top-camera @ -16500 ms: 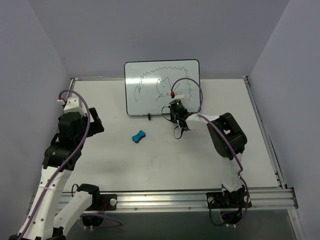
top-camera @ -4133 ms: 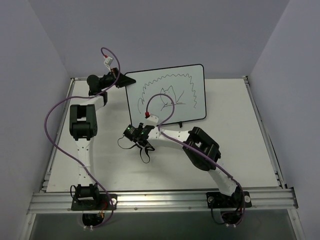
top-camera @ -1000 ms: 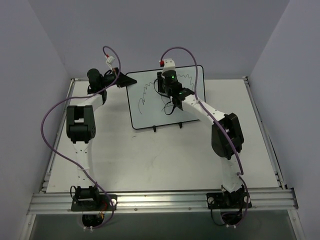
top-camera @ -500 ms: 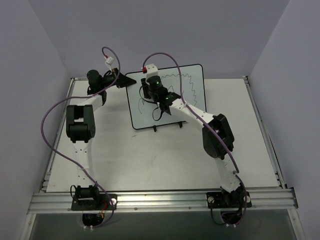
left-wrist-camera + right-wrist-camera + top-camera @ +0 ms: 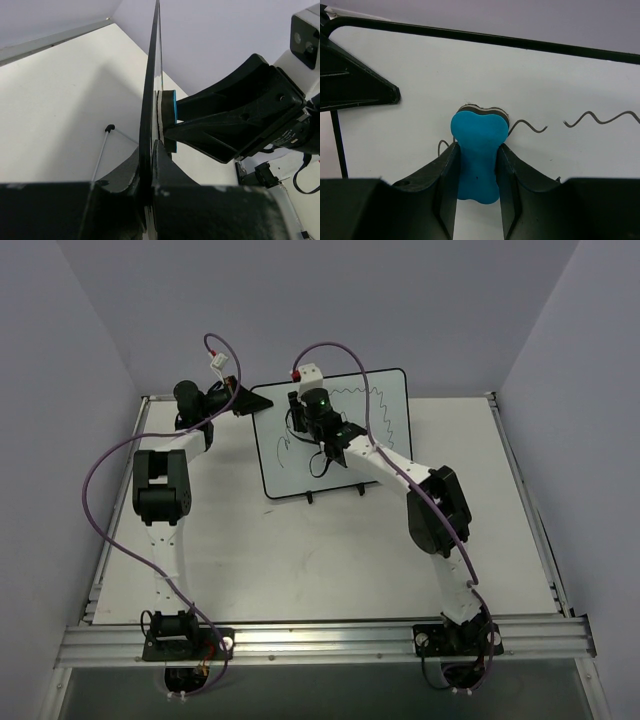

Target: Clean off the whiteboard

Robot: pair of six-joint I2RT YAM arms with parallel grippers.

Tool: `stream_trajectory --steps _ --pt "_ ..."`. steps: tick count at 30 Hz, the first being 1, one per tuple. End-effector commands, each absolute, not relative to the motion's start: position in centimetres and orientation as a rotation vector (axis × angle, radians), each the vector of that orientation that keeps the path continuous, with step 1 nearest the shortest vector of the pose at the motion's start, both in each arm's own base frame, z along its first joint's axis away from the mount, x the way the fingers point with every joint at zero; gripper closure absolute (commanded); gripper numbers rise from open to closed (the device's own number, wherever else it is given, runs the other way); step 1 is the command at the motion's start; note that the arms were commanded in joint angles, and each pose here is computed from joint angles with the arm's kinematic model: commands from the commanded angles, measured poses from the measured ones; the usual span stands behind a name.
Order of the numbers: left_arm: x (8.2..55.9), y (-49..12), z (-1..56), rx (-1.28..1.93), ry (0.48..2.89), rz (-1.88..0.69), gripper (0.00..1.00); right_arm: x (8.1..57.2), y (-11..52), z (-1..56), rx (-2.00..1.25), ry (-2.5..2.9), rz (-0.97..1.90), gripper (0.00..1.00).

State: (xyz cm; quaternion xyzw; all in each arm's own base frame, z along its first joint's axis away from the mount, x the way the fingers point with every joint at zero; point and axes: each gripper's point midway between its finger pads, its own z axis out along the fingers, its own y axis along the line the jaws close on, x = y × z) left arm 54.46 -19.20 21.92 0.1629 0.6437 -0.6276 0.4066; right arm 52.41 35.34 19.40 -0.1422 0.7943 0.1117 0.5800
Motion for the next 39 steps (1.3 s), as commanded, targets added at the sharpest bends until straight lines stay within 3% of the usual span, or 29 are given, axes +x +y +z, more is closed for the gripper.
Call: stream_trajectory --steps 1,9,17,27,39 --pt "52.2 -20.3 22.9 0.816 1.397 -1.411 0.98 49.5 34.7 15.0 -0.369 1.946 0.131 1.0" --pt "52.0 -20.3 23.2 0.823 1.389 -1.416 0.98 44.8 35.9 8.9 -0.434 2.007 0.171 1.0" --pt "51.8 -20.4 23.8 0.828 1.379 -1.411 0.98 49.9 34.8 16.6 -0.351 1.908 0.071 1.0" --pt "51.6 -20.7 23.7 0.84 1.378 -1.418 0.98 54.9 31.2 18.8 -0.275 1.888 0.038 1.0" --pt "51.6 -20.7 23.9 0.84 1.375 -1.419 0.98 47.2 37.1 12.5 -0.562 1.919 0.18 1.0"
